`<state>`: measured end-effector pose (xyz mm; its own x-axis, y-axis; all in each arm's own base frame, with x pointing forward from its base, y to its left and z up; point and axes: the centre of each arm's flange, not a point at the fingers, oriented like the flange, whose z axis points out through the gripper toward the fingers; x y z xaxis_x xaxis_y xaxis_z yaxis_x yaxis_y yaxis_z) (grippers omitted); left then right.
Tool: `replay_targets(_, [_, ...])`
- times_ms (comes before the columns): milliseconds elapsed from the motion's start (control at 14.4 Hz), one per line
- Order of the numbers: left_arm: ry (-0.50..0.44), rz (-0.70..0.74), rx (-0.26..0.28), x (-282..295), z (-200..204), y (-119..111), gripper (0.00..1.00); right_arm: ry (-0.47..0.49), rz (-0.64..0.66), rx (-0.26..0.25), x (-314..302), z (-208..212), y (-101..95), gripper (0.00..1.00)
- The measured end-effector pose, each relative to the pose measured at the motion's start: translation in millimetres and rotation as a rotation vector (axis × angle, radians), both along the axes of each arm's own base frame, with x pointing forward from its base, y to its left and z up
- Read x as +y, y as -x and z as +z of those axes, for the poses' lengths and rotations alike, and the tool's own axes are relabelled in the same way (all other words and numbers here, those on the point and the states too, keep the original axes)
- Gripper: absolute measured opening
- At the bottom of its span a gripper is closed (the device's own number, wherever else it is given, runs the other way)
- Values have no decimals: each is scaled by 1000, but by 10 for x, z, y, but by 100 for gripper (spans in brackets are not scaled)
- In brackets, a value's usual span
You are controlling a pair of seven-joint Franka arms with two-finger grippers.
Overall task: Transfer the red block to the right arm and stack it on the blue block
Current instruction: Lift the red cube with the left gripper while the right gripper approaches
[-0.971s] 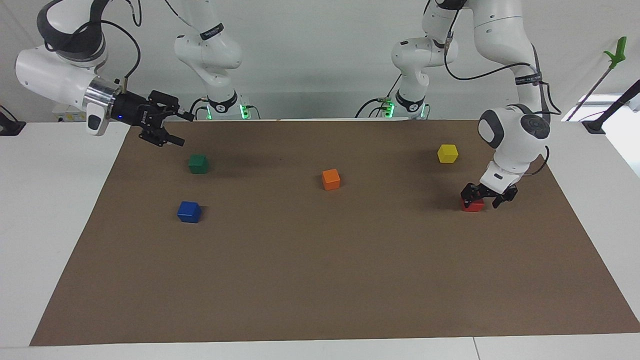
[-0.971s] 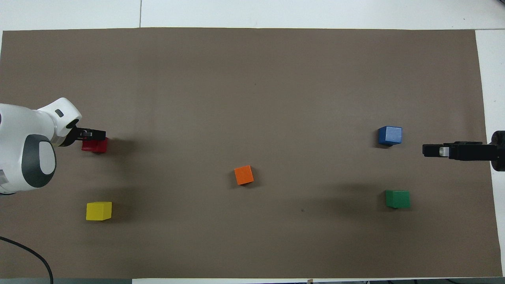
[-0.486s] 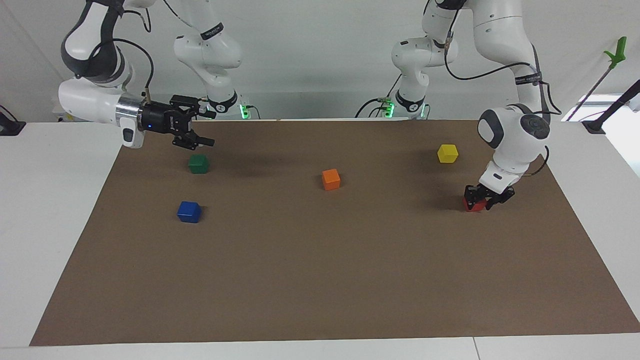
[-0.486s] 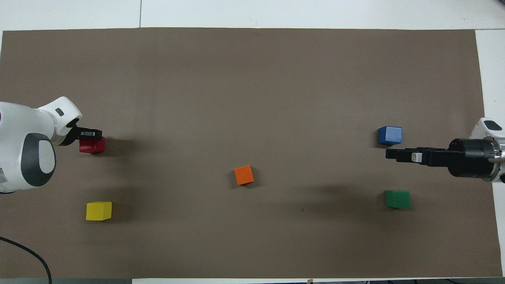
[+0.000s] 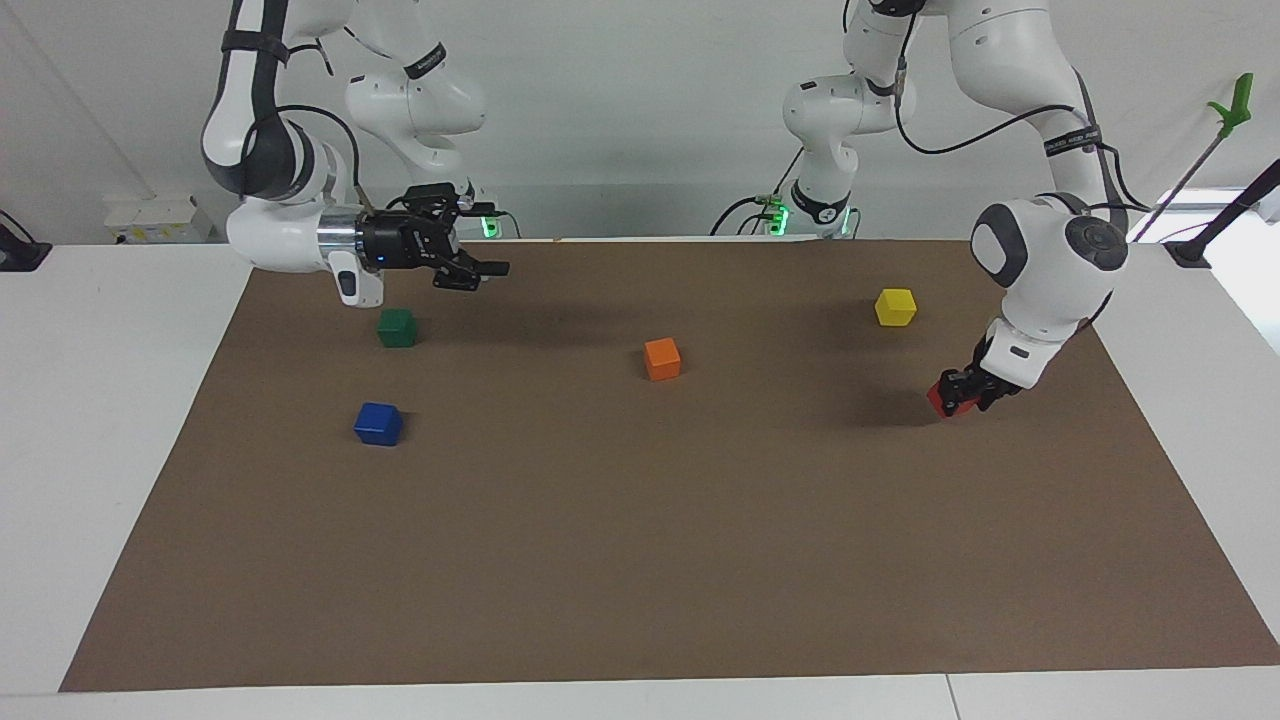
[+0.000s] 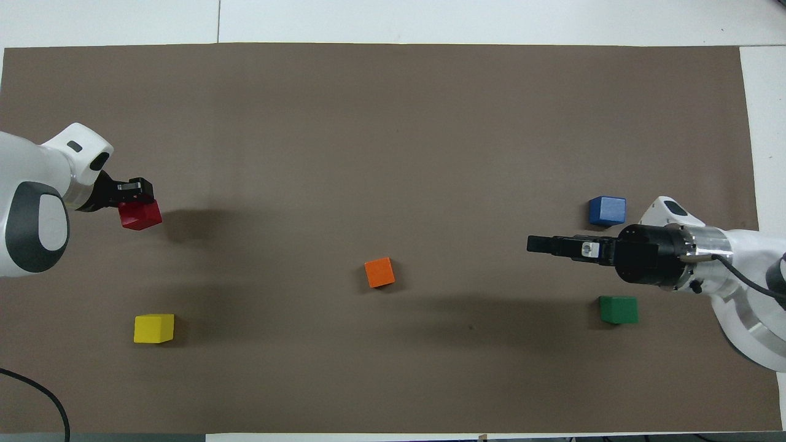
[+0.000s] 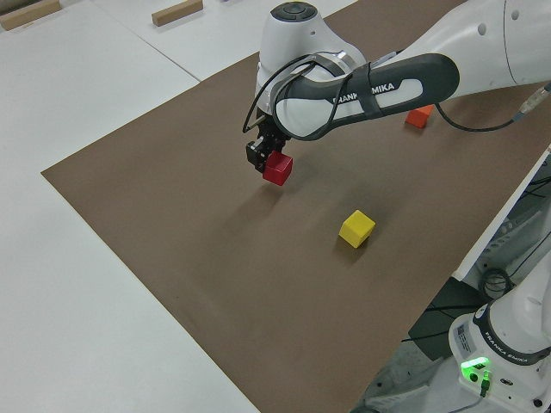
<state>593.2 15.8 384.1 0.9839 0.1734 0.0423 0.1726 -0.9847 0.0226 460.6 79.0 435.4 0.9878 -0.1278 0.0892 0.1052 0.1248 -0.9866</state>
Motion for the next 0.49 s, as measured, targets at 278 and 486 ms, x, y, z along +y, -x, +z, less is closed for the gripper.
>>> replay_targets(278, [139,323,67,-530,721,-137,56,-158,-14,33,507,20,62,100])
replay_targets(486, [253,514,183,-870,1321,-103,56,-263,-21,45,926,17,169,100])
